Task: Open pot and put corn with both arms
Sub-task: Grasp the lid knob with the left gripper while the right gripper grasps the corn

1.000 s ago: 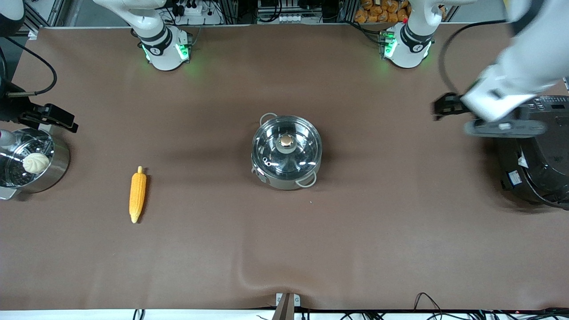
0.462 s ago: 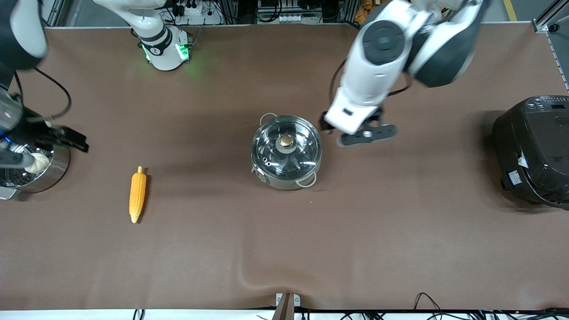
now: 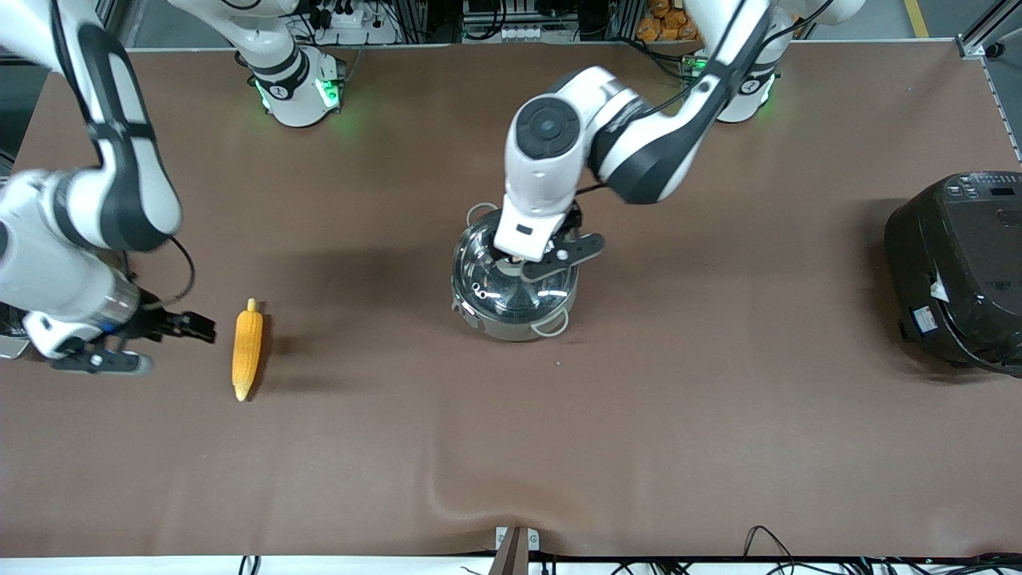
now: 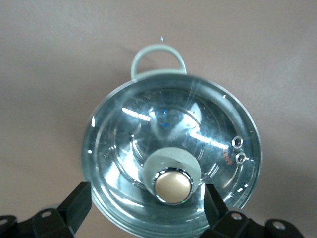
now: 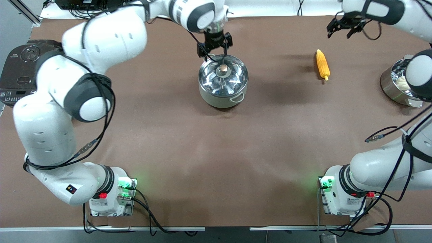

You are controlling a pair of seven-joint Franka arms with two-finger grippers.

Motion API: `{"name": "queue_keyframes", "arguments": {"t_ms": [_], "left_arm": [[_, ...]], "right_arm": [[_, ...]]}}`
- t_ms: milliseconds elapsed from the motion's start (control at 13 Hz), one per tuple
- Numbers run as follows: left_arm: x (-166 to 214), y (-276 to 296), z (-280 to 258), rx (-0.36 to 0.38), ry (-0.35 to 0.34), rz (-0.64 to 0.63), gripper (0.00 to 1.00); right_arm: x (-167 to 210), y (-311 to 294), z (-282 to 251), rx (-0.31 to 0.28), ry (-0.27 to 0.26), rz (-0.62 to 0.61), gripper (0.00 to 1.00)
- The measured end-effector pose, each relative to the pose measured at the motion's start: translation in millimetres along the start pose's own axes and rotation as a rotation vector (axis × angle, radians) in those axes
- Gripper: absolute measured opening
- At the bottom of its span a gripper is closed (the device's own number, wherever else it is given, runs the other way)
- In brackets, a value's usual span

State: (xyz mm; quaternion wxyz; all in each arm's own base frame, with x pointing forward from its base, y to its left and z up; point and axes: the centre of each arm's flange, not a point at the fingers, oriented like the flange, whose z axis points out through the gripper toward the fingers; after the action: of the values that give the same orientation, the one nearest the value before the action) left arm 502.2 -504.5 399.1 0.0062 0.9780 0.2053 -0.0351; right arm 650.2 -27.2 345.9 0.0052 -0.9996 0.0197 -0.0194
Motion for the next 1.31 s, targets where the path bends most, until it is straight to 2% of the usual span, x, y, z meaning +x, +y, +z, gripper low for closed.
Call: {"name": "queue_keyframes", "arguments": {"t_ms": [231, 385, 692, 923, 1000, 1231, 1308], "left_arm": [[-1, 5, 18, 0.017, -0.01, -0.001, 1.0], [-1, 7, 26, 0.024, -0.013, 0.0, 1.0], [-12, 16, 49, 0.031, -0.02, 0.006, 1.0], [-10, 16, 53, 0.036, -0.021, 0.004, 0.95], [-10, 16, 53, 0.035, -0.021, 0.004, 0.9], [-13, 19, 51, 0.02, -0.015, 0.009, 0.55], [-14, 20, 51, 0.02, -0.014, 0.011, 0.5]], "right_arm": [[5, -1, 72, 0.003, -0.01, -0.014, 1.0], [5, -1, 109, 0.001, -0.012, -0.065, 1.0], [2, -1, 131, 0.003, -0.027, -0.099, 1.0], [-1, -1, 145, 0.006, -0.048, -0.101, 1.0], [-2, -1, 150, 0.006, -0.056, -0.101, 1.0], [-8, -1, 164, 0.008, -0.085, -0.101, 1.0], [-11, -1, 169, 0.009, -0.096, -0.101, 1.0]]}}
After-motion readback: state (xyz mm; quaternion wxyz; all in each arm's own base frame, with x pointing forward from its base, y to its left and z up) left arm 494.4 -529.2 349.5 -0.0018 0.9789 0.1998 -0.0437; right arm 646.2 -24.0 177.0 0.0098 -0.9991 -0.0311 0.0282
